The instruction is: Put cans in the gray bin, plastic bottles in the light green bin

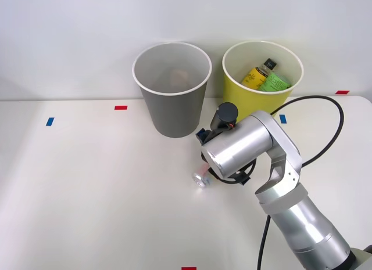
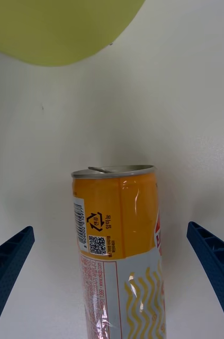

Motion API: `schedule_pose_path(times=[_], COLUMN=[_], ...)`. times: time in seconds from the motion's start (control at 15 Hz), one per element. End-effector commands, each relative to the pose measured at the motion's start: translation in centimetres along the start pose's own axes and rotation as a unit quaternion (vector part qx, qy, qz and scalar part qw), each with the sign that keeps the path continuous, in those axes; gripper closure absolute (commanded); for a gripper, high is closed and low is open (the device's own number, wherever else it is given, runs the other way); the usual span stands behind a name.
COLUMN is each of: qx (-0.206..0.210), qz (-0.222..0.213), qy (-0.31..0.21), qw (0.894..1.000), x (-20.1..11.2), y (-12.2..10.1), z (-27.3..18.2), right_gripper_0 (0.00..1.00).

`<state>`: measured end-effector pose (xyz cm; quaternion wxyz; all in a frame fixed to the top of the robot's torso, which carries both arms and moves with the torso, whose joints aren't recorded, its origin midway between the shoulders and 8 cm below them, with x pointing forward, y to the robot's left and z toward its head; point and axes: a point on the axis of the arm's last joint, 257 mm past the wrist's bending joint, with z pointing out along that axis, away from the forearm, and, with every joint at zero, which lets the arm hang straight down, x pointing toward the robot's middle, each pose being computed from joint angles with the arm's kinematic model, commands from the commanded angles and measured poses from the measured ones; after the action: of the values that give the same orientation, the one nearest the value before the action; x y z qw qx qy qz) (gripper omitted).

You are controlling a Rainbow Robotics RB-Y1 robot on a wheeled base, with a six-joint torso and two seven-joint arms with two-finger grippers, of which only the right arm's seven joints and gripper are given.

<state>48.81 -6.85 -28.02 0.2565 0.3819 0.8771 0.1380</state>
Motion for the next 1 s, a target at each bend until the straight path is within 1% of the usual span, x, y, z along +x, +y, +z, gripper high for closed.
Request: schedule_pose_path(times=[0.07, 0.33, 0.6, 0.67, 0.73, 0.8, 0.87, 1.0], qx=[0.01, 0.018, 0.019, 0.021, 0.02, 0.02, 0.019, 0.019], qz=[0.0, 0.002, -0.003, -0.005, -0.008, -0.01, -0.014, -0.014], qy=[0.001, -0.009, -0.011, -0.012, -0.014, -0.016, -0.017, -0.021], qw=[1.0, 1.0, 1.0, 1.0, 1.0, 1.0, 1.0, 1.0], x=[0.2, -0.2, -0.5, -0.6, -0.7, -0.7, -0.5, -0.5], y=[-0.5, -0.7, -0.9, -1.0, -1.0, -0.9, -0.7, -0.5], z=[0.6, 1.9, 2.0, 2.0, 2.0, 1.9, 1.9, 1.8], right_gripper_0=[0.0, 0.0, 0.0, 0.27, 0.66, 0.9, 0.99, 1.0])
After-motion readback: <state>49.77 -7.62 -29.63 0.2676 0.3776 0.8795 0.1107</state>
